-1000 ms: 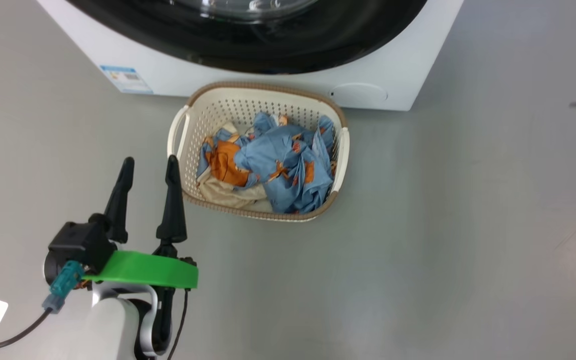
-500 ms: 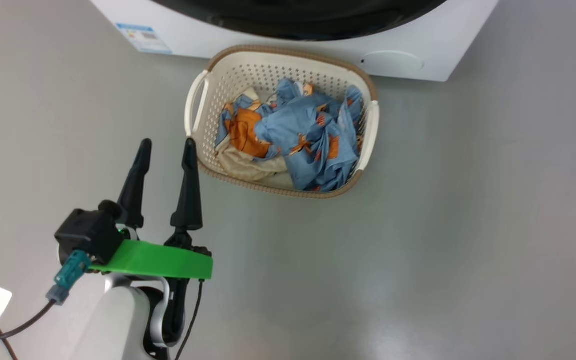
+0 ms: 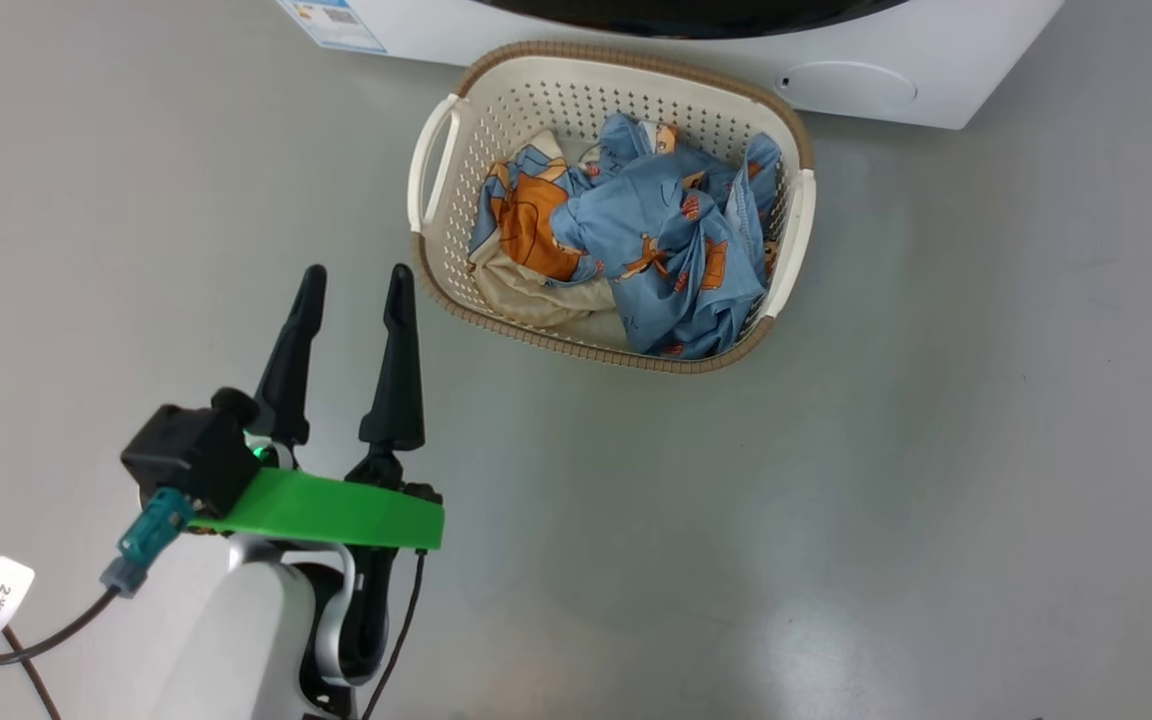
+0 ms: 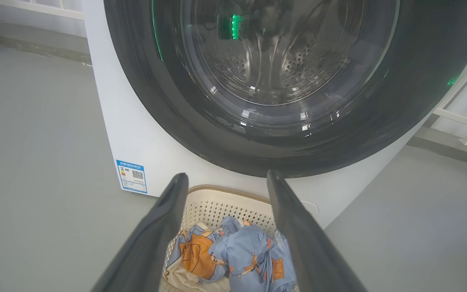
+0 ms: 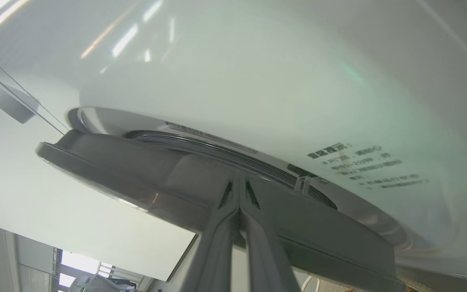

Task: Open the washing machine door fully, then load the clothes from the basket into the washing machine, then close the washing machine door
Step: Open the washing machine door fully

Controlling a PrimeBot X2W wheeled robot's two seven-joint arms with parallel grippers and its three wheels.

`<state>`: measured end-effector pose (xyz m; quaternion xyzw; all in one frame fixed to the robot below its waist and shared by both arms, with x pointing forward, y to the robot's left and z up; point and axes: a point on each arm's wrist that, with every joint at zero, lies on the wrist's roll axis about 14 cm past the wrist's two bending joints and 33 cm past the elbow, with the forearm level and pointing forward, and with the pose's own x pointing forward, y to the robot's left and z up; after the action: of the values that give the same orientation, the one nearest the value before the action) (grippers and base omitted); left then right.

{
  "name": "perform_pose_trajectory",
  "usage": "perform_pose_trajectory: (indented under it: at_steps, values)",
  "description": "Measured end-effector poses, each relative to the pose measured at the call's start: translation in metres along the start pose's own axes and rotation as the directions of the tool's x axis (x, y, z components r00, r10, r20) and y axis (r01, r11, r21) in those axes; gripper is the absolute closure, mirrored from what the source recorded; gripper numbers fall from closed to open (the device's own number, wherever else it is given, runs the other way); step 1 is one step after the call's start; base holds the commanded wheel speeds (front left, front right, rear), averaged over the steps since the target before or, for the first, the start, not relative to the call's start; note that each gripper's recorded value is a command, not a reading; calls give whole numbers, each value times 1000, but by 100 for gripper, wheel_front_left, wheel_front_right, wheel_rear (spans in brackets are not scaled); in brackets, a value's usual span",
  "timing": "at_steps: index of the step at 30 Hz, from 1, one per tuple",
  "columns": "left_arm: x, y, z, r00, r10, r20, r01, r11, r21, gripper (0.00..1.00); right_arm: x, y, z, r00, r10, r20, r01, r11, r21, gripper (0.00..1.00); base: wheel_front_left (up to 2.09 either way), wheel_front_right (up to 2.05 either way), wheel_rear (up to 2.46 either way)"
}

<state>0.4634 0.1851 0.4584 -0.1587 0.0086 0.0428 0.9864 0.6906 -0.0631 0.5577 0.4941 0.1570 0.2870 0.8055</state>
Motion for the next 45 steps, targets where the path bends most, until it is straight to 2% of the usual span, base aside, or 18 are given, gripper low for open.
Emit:
perform_pose_trajectory:
  at_steps: [14,25,37,45]
  values:
    - [0,4,0,1000,17,-3,-17,1000,-5,0,22,7,-2,999,23,-39,-22,999,41,100,0,0,0]
    - [-3,8,9,999,35,16,-35,999,-15,0,28,13,-16,994,17,-104,-16,1000,8,100,0,0,0]
    - [-14,5,35,997,32,73,-31,999,-16,0,5,24,-39,984,-10,-179,8,1000,-11,100,0,0,0]
    - [-33,7,49,994,35,103,-36,999,6,0,-19,36,-70,967,-5,-253,12,1000,25,100,0,0,0]
